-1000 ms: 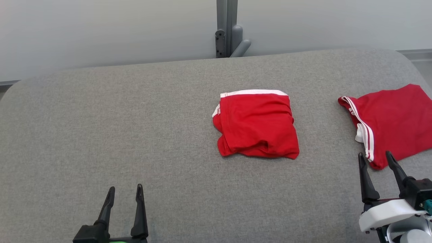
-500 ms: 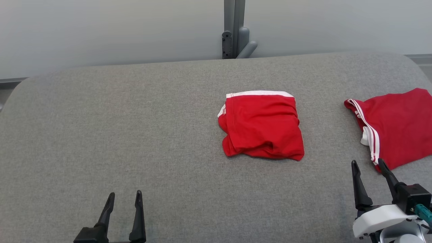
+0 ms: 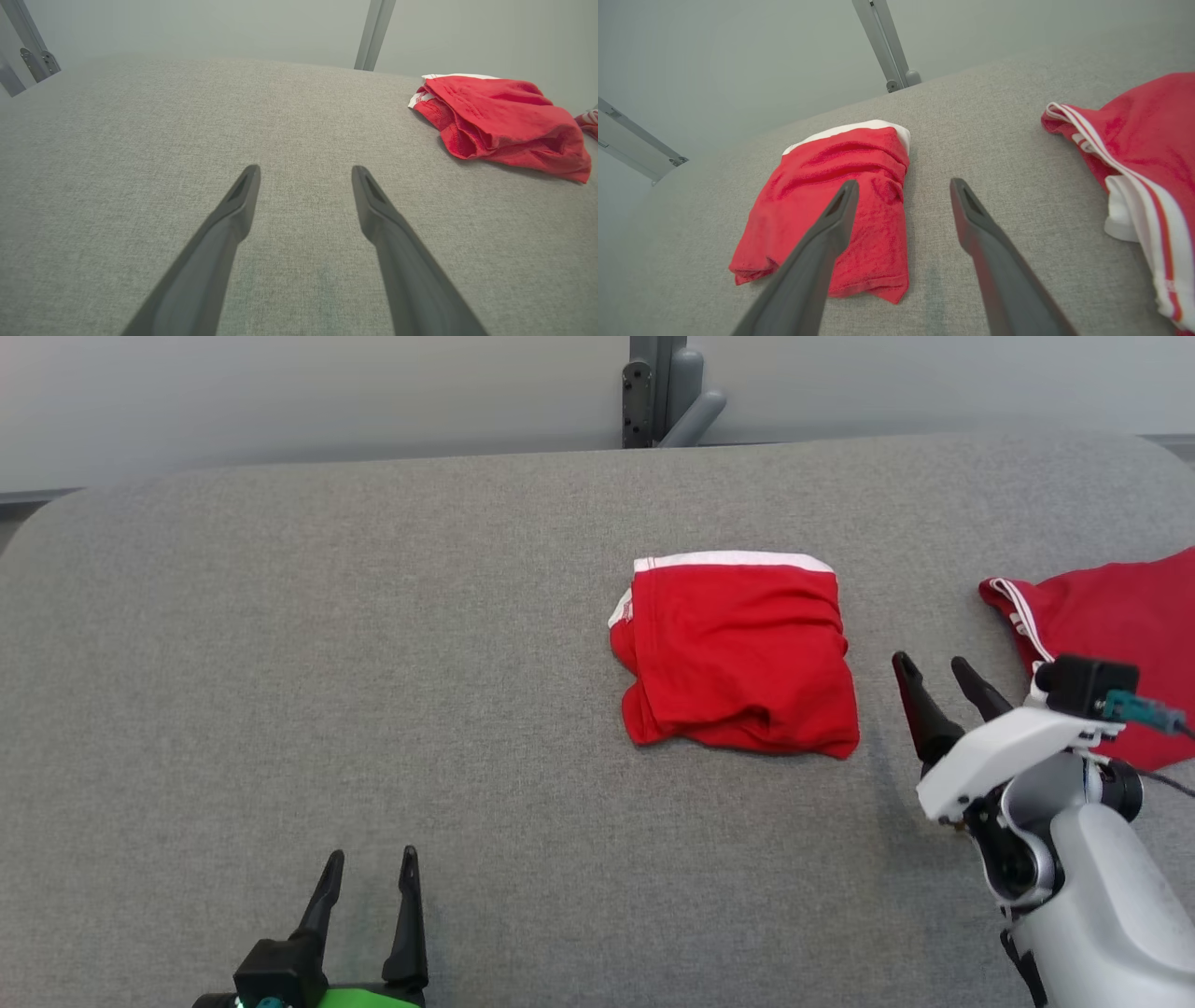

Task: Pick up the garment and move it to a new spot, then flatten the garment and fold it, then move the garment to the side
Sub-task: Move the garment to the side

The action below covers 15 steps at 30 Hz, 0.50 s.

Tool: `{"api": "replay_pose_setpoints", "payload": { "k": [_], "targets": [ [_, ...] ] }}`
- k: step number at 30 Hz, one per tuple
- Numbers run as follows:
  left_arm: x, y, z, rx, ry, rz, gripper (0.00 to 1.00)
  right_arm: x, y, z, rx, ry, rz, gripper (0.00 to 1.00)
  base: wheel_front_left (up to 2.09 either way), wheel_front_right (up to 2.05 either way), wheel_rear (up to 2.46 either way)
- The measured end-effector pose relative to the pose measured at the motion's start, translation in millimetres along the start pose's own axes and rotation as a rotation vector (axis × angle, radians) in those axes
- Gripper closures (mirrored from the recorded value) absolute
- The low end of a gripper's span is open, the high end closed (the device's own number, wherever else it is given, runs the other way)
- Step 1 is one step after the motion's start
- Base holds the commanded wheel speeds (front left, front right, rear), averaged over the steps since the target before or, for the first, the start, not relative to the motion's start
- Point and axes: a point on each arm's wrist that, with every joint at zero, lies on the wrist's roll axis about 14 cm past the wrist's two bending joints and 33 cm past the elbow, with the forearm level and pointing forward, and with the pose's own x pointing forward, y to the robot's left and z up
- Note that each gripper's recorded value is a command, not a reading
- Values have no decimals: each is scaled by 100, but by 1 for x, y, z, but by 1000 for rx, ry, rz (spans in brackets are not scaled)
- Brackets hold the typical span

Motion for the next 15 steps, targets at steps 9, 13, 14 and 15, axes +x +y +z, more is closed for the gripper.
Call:
{"api": "replay_pose_setpoints", "payload": {
  "k": [9,13,14,15],
  "targets": [
    [22,-2,-10,-3,37,-3,0,60,14,-28,78,273,34,0,0,0,0],
    [26,0,-16,-8,54,12,0,75,13,-52,71,363,24,0,0,0,0],
    [26,2,-17,-8,58,18,0,78,14,-56,72,378,23,0,0,0,0],
    [26,3,-18,-8,62,23,0,80,15,-62,78,394,24,0,0,0,0]
  ]
}}
